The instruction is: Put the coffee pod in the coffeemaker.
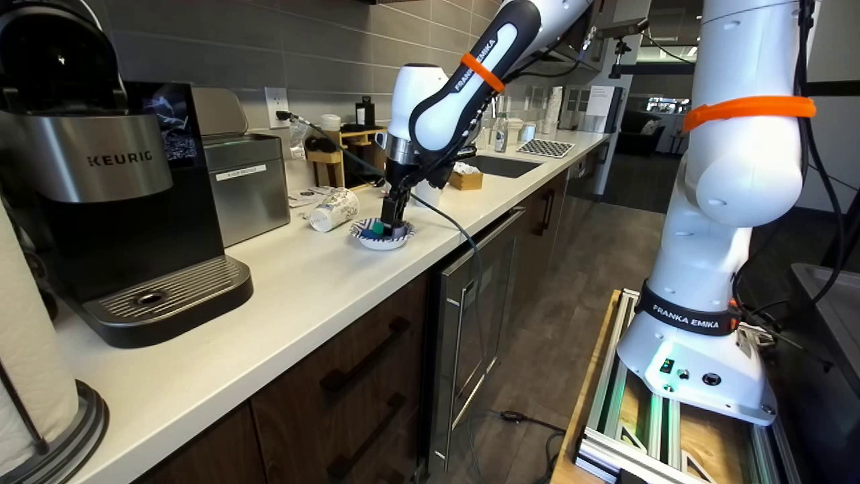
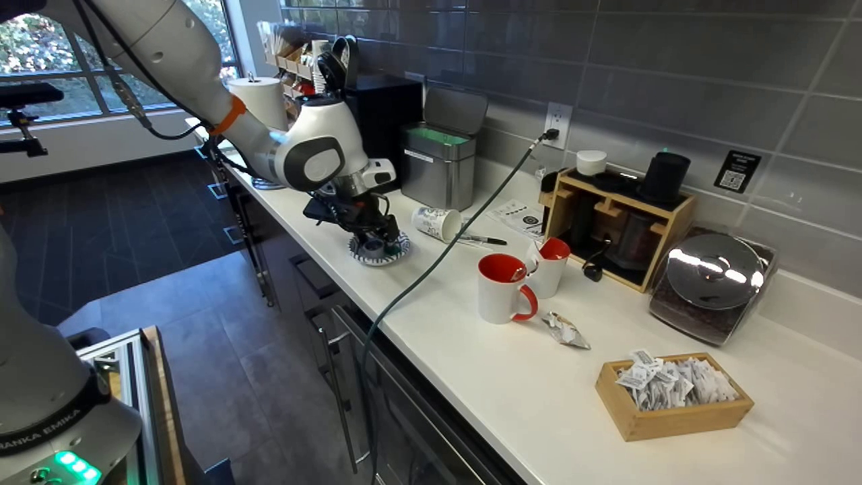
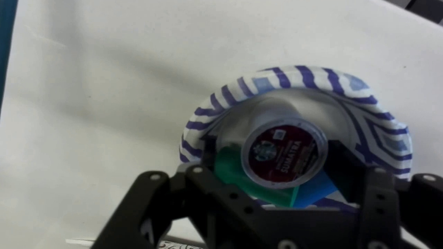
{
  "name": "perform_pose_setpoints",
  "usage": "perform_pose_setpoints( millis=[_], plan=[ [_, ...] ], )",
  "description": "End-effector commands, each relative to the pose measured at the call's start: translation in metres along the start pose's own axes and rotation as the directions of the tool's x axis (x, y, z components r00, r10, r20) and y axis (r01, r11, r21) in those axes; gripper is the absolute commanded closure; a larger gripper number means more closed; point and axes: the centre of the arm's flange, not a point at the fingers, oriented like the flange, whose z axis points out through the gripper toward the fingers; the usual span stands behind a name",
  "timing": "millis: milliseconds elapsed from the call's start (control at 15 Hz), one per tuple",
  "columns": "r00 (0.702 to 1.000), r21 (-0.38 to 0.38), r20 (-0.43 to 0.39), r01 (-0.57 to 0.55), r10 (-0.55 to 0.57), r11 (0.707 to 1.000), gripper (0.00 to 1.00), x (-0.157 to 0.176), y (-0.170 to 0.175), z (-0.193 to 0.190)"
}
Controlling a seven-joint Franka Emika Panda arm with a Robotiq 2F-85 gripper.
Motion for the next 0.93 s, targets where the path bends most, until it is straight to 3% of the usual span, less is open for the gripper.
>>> perform_pose_setpoints(
  millis=[0, 67, 267, 533, 600, 667, 867],
  plan=[
    [1.0, -0.021, 0.011, -0.016, 0.017, 1.0, 0.45, 0.003, 0.001, 0.005],
    [1.0, -0.027, 0.011, -0.019, 0.02, 0.999, 0.47, 0.001, 0.002, 0.002],
    [0.999, -0.04, 0.017, -0.03, 0.03, 0.999, 0.71, -0.001, 0.003, -0.004],
    [0.999, -0.018, 0.035, -0.006, 0.007, 1.0, 0.75, 0.0, -0.003, -0.008],
    [0.999, -0.013, 0.04, -0.001, 0.002, 1.0, 0.7, 0.001, -0.004, -0.008],
    [0.999, -0.009, 0.047, 0.001, -0.001, 1.0, 0.32, 0.001, -0.006, -0.008],
    [0.997, 0.003, 0.071, 0.008, -0.008, 1.0, 0.12, 0.002, -0.009, -0.006]
  ],
)
